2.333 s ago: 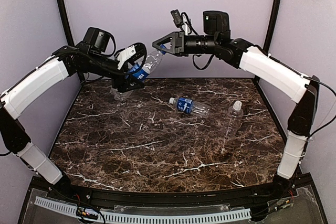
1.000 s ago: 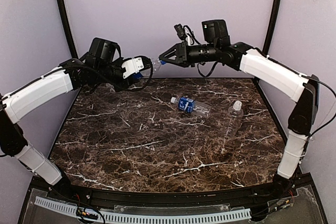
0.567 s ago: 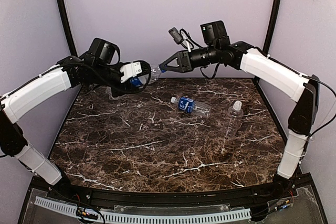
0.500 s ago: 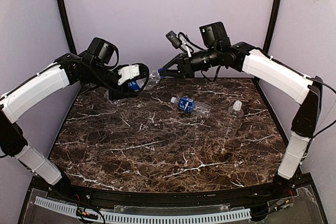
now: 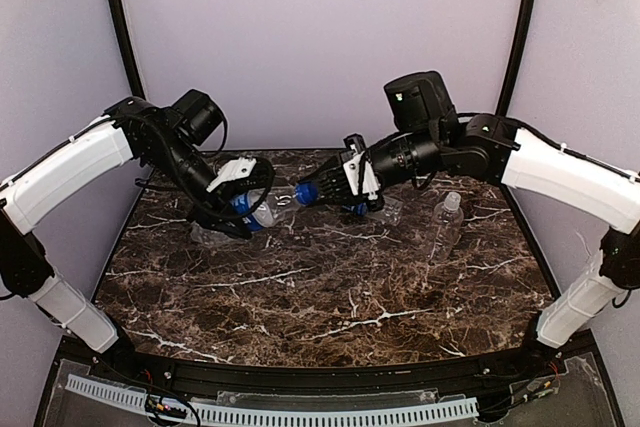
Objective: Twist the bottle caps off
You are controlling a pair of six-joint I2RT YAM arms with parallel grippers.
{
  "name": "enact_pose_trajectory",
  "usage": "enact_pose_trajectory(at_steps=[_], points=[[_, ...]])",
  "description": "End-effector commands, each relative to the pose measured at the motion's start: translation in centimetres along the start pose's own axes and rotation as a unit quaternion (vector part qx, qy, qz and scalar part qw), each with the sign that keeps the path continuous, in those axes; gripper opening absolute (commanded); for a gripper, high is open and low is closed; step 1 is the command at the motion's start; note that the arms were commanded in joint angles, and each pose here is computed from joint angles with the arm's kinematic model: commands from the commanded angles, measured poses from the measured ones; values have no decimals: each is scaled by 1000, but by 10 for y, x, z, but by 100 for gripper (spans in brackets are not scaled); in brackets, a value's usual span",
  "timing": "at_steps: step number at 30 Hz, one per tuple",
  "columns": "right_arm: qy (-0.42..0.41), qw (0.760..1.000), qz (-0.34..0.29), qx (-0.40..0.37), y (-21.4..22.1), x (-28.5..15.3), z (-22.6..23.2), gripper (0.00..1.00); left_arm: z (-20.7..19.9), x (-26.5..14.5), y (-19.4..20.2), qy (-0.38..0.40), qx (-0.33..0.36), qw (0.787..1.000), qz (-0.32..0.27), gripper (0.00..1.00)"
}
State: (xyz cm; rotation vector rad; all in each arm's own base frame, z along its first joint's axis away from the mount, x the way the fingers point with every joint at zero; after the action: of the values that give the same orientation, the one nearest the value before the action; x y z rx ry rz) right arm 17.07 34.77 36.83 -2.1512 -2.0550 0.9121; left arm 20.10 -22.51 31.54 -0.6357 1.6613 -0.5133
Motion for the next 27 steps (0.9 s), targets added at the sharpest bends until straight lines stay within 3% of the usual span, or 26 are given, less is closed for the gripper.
enact_pose_trajectory(at_steps=[1, 4, 9, 10, 11, 15, 18, 19, 22, 23, 25, 27], points=[[-7, 995, 52, -89, 12, 15, 10, 0, -7, -9, -21, 13, 50, 997, -56, 29], [-1, 995, 51, -85, 10, 14, 8, 3, -7, -10, -21, 4, 47, 997, -57, 29], [56, 995, 50, -60, 8, 9, 1, 68, -4, -9, -19, -9, 43, 998, -53, 29], [78, 995, 49, -39, 5, 5, -5, 87, -2, -9, -20, -19, 40, 998, -53, 28], [103, 994, 46, -2, 2, -1, -12, 97, -1, -8, -19, -24, 37, 998, -51, 28], [181, 975, 8, 130, -9, -34, -39, 99, 15, -5, -16, -94, 28, 994, -43, 28], [187, 947, -47, 256, -7, -54, -51, 99, 45, -10, -22, -226, 5, 972, -55, 29], [183, 935, -63, 298, -5, -58, -55, 99, 53, -7, -19, -253, -9, 966, -53, 30], [184, 880, -85, 430, 11, -61, -68, 99, 79, -23, -25, -393, -14, 917, -67, 31], [190, 850, -77, 486, 21, -59, -73, 99, 87, -29, -26, -438, -17, 896, -70, 32], [197, 767, -51, 609, 48, -53, -80, 94, 95, -35, -26, -487, -16, 871, -69, 32], [181, 684, -43, 705, 73, -45, -79, 90, 100, -38, -24, -515, -5, 855, -62, 33]])
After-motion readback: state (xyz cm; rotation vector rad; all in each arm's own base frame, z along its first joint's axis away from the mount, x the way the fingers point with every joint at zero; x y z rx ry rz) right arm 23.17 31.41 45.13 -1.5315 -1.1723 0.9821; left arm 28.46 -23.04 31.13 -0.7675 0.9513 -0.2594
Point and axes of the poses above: each gripper's point midway between its finger pads, its own x axis out along the fingers, its own z axis along the line the jaws close on, y = z × x, the point moved 8 cm from there along -x, back along the fingers, and after that the axes turned 13 degrees about -x, right-handed, at the moved point
